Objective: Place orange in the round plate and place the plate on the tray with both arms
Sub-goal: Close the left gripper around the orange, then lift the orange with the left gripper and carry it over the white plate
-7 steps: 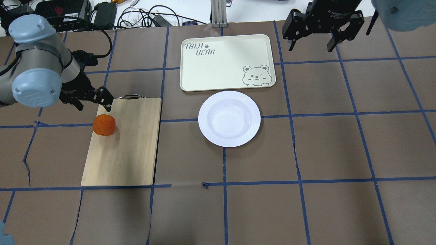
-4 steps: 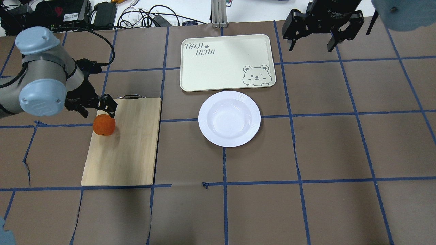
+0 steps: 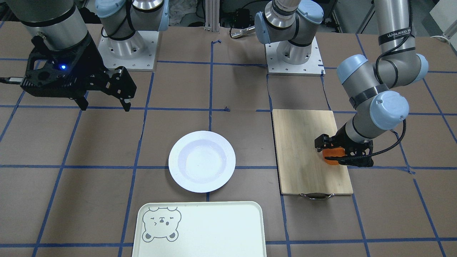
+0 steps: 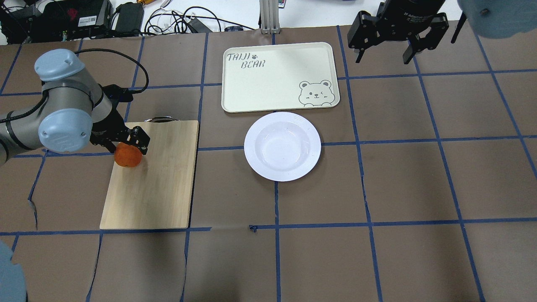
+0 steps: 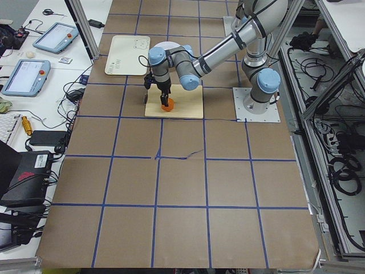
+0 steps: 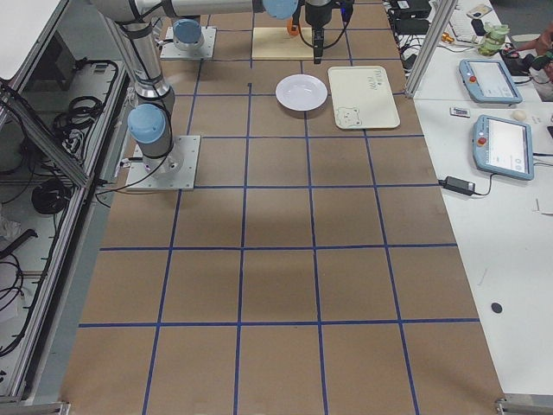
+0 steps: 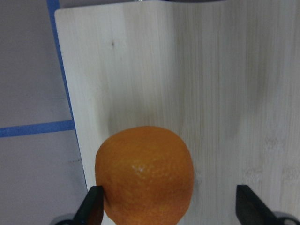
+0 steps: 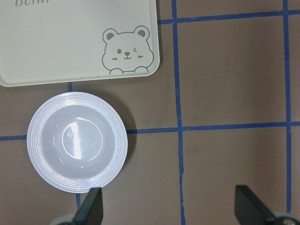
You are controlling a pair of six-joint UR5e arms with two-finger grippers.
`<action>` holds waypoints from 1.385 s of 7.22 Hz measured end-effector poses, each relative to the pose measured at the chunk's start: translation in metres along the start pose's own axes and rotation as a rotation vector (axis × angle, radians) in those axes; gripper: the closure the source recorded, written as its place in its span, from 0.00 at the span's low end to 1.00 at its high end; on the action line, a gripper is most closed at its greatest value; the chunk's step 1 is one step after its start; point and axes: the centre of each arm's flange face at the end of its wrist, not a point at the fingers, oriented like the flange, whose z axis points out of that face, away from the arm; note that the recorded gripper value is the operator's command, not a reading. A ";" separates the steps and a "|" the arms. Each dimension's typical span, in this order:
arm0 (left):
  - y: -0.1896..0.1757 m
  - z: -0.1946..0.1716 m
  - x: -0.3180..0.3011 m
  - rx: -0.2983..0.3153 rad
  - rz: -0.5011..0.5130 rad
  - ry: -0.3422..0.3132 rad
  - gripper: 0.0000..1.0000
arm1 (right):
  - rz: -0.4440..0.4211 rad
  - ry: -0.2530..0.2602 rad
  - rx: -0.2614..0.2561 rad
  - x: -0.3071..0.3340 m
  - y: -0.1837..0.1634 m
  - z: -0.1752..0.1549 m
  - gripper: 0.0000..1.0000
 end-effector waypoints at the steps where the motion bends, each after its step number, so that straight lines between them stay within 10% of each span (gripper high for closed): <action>1: -0.001 0.003 -0.002 -0.004 0.003 -0.002 0.19 | -0.001 0.000 0.000 0.000 0.000 0.000 0.00; 3: -0.002 0.008 -0.003 -0.011 0.008 -0.001 0.70 | 0.000 -0.001 0.000 0.000 0.000 0.000 0.00; 4: -0.002 0.008 -0.003 -0.011 0.013 -0.001 0.78 | 0.000 -0.001 0.000 0.000 0.000 0.000 0.00; 10: -0.031 -0.047 0.062 0.128 -0.057 0.076 0.85 | -0.002 0.000 0.005 0.000 -0.001 -0.001 0.00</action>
